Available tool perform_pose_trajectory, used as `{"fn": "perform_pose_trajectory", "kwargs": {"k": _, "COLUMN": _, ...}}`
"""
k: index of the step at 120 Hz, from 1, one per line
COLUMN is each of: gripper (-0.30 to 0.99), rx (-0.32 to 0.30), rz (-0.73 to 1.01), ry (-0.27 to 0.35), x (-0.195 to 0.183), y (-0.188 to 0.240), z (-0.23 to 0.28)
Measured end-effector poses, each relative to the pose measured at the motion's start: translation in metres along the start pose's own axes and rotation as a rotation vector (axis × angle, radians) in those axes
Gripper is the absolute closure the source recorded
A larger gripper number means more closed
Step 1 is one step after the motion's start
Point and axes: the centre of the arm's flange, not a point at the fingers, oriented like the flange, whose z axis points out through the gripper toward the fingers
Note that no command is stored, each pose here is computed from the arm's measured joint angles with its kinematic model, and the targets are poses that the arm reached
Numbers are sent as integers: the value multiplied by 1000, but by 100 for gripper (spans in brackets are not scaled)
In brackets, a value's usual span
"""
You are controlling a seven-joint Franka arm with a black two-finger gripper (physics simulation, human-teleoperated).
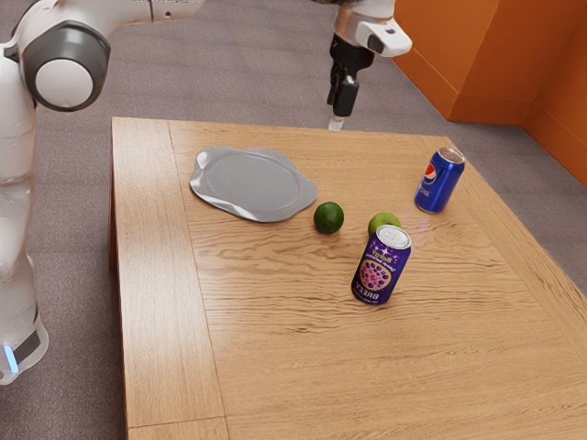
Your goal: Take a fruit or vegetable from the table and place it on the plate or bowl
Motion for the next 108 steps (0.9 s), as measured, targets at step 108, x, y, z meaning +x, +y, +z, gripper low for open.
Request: {"fn": "perform_pose_trajectory", "kwargs": {"k": 108, "gripper": 0, "rx": 102, "rz": 190, "ry": -25, "x": 2, "y": -19, "z": 113}}
